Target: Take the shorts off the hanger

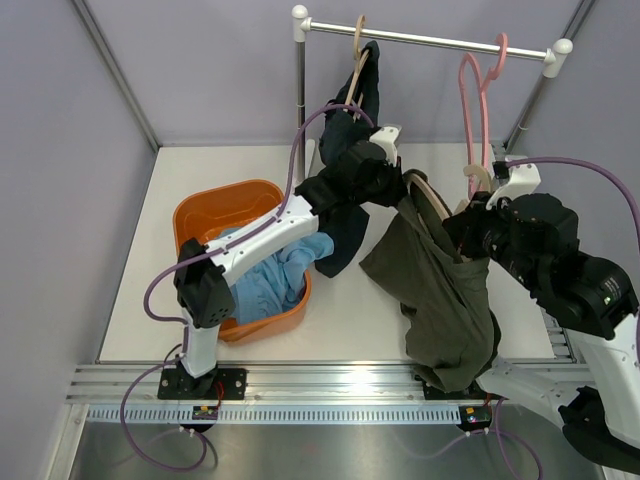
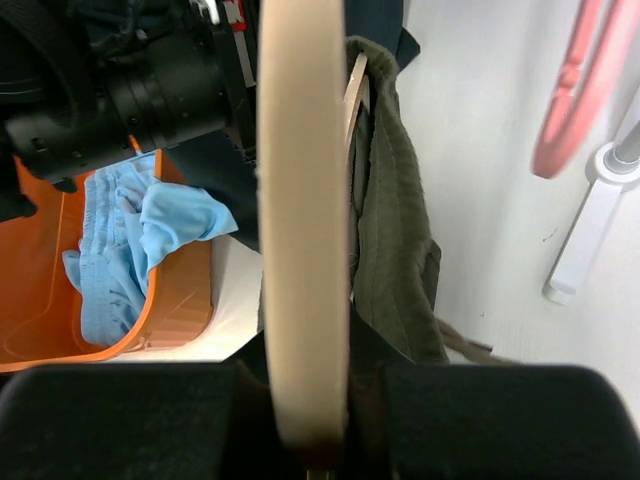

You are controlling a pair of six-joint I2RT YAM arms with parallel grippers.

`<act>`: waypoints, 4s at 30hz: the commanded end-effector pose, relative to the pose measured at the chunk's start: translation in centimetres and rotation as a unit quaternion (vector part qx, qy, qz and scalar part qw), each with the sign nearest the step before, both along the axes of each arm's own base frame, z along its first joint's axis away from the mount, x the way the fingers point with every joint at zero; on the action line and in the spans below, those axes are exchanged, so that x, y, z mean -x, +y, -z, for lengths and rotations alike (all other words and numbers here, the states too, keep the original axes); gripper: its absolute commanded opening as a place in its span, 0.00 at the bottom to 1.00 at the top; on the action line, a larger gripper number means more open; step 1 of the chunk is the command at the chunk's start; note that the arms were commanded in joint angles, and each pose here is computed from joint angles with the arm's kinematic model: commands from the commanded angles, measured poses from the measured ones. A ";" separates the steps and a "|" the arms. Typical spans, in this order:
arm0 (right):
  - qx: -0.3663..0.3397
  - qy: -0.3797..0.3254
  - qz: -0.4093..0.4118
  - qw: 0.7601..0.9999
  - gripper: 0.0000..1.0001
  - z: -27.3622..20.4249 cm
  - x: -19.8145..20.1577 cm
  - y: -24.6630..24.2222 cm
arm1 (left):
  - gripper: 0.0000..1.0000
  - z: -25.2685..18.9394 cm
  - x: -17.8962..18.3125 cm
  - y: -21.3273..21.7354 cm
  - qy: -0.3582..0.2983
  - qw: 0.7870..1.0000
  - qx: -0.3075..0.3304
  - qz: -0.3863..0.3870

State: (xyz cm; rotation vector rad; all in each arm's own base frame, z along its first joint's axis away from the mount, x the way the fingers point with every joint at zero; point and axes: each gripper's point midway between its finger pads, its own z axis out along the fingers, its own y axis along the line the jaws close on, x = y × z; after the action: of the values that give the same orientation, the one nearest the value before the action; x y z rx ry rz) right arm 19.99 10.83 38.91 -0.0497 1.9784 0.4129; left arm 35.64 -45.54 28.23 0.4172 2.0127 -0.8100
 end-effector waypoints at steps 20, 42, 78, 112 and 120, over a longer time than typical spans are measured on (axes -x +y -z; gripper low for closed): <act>-0.091 -0.108 -0.020 0.990 0.00 -7.9 4.6 -2.4 | 0.10 5.5 -5.8 4.4 0.039 0.994 -0.076 -0.062; -0.047 -0.144 0.130 0.980 0.00 -9.9 -2.2 -4.1 | 0.00 -8.7 9.8 4.9 -0.097 0.986 -0.009 0.133; 0.011 -0.137 0.143 0.980 0.00 -9.6 -9.1 0.1 | 0.09 -41.2 18.0 37.3 -0.462 0.839 0.047 -0.284; 0.067 -0.093 0.099 0.988 0.00 -6.5 -8.1 0.3 | 0.81 8.5 3.1 30.6 0.177 0.953 0.115 -0.217; 0.028 -0.108 0.002 0.994 0.00 -8.5 -10.7 1.4 | 0.99 3.1 4.8 29.8 0.120 0.978 0.095 -0.142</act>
State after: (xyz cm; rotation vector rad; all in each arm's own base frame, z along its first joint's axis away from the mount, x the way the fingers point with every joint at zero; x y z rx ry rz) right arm 30.38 10.76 44.29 -0.0013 1.8587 0.1709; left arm 31.64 -14.82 20.13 -0.2533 2.2422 -0.8266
